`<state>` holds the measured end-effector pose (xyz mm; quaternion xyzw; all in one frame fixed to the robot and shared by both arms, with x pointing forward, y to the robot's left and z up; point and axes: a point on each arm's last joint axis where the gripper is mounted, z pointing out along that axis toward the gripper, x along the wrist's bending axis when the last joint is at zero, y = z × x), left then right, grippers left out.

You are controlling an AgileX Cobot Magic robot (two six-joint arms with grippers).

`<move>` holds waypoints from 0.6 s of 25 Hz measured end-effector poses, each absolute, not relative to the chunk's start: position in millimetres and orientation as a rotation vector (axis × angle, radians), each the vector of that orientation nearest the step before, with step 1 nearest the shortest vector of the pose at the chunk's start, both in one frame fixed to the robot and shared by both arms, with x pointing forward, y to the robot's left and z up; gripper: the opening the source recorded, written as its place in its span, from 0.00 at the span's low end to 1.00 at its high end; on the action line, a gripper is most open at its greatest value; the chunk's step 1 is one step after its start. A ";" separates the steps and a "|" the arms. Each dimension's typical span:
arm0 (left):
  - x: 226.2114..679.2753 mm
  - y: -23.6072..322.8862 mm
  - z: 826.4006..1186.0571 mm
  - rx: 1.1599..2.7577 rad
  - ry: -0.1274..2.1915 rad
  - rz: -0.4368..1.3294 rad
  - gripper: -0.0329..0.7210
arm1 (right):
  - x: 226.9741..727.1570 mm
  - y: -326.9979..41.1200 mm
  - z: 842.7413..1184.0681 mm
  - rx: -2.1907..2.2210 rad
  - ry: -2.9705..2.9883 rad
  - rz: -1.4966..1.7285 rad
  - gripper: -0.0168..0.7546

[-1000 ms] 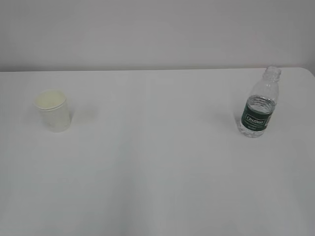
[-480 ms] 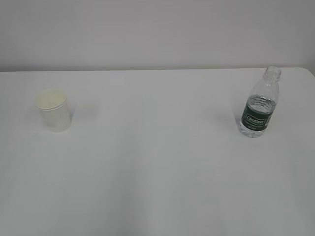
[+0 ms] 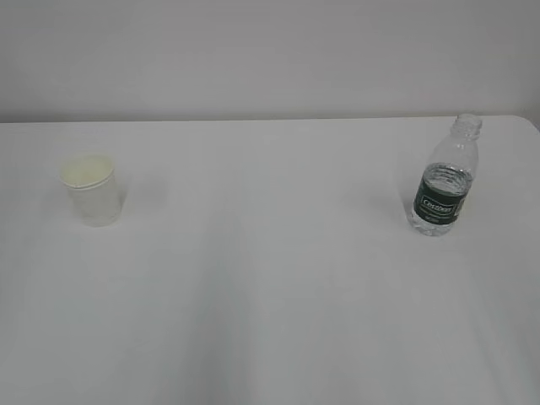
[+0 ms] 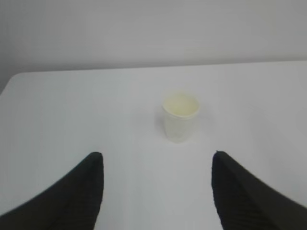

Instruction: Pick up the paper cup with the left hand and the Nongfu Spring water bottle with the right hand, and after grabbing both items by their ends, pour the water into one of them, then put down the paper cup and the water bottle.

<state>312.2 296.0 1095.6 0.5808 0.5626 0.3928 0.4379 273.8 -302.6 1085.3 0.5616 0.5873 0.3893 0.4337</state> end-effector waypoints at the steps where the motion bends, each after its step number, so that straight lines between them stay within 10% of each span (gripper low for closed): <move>1: 317.1 295.9 1097.8 1.427 1.384 0.989 0.71 | 275.0 -302.5 1087.0 1.386 1.451 0.981 0.62; 15: 373.4 294.6 1111.6 1.275 1.252 1.105 0.71 | 304.5 -299.8 1109.0 1.235 1.323 1.097 0.62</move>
